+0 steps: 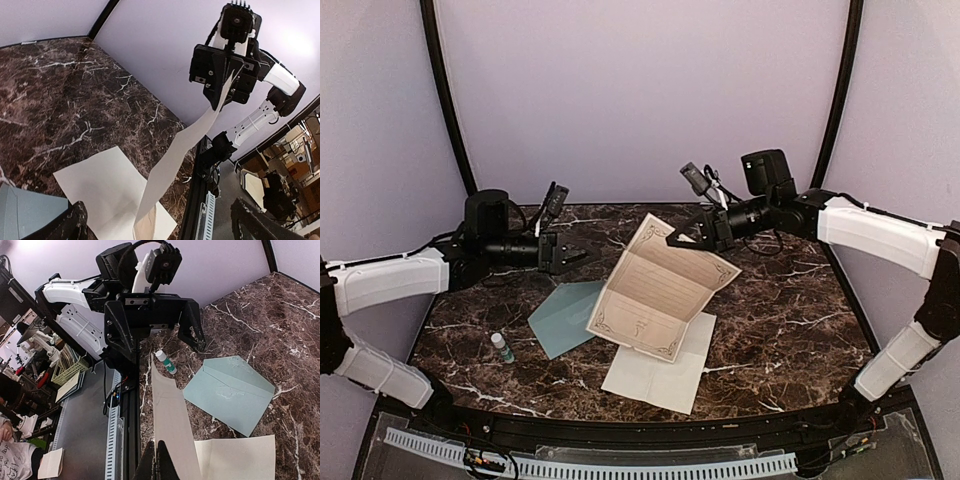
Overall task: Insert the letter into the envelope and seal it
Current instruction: Pick up the letter from the center of the board.
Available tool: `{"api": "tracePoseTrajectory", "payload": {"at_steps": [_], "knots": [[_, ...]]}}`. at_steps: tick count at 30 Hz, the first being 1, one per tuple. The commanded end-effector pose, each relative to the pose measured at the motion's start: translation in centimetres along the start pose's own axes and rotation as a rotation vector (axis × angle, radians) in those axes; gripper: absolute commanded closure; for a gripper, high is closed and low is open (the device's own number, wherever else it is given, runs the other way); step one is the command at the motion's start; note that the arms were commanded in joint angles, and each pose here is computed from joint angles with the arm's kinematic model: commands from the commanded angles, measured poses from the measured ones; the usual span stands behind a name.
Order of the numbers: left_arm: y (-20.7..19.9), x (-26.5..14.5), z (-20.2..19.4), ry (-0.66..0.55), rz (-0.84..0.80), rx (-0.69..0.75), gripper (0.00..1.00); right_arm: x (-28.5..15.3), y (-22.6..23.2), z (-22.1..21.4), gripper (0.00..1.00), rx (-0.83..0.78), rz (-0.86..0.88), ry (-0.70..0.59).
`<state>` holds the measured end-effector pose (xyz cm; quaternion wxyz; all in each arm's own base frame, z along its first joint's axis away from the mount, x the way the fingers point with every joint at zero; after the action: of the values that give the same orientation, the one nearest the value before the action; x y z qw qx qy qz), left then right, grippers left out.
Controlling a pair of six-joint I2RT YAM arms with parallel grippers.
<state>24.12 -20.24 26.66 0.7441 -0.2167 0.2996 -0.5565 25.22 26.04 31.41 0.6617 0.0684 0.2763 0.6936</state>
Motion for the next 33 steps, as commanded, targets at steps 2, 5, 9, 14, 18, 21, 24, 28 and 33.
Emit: {"api": "tracePoseTrajectory", "payload": {"at_steps": [2,5,9,14,18,21,24,28,33], "knots": [[-2.7,1.0,2.3,0.01,-0.084,0.201,0.01,-0.2,2.0,1.5,1.0,-0.038,0.064,-0.035],[-3.2,1.7,1.9,0.047,-0.094,0.213,0.01,-0.5,2.7,2.1,1.0,-0.055,0.072,-0.048],[-3.3,2.6,1.0,0.119,-0.076,0.221,0.05,-0.7,3.2,2.5,1.0,-0.068,0.072,-0.056],[-3.7,2.9,0.4,0.164,-0.102,0.237,0.29,-0.9,3.6,2.6,1.0,-0.083,0.074,-0.063],[-4.1,3.1,0.4,0.18,-0.137,0.238,0.38,-0.8,3.4,2.5,1.0,-0.081,0.072,-0.061],[-4.2,3.4,0.3,0.188,-0.145,0.239,0.49,-0.8,3.3,2.5,1.0,-0.08,0.073,-0.058],[-4.1,4.0,0.4,0.205,-0.148,0.235,0.55,-0.7,3.3,2.4,1.0,-0.079,0.075,-0.058],[-4.0,4.5,0.4,0.212,-0.128,0.249,0.64,-0.7,3.2,2.3,1.0,-0.079,0.077,-0.06],[-4.0,4.5,0.6,0.2,-0.102,0.257,0.94,-0.6,3.2,2.1,1.0,-0.072,0.085,-0.055]]}}
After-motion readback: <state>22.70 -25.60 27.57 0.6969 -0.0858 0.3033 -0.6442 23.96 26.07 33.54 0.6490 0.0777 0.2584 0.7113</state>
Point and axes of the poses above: each gripper's point midway between its finger pads, its own x axis out along the fingers, its own y axis along the line the jaws close on, z = x × y, the point moved 10 cm from there along -x, back along the fingers, and after that the axes turned 2 degrees about -x, right-handed, at the moved point
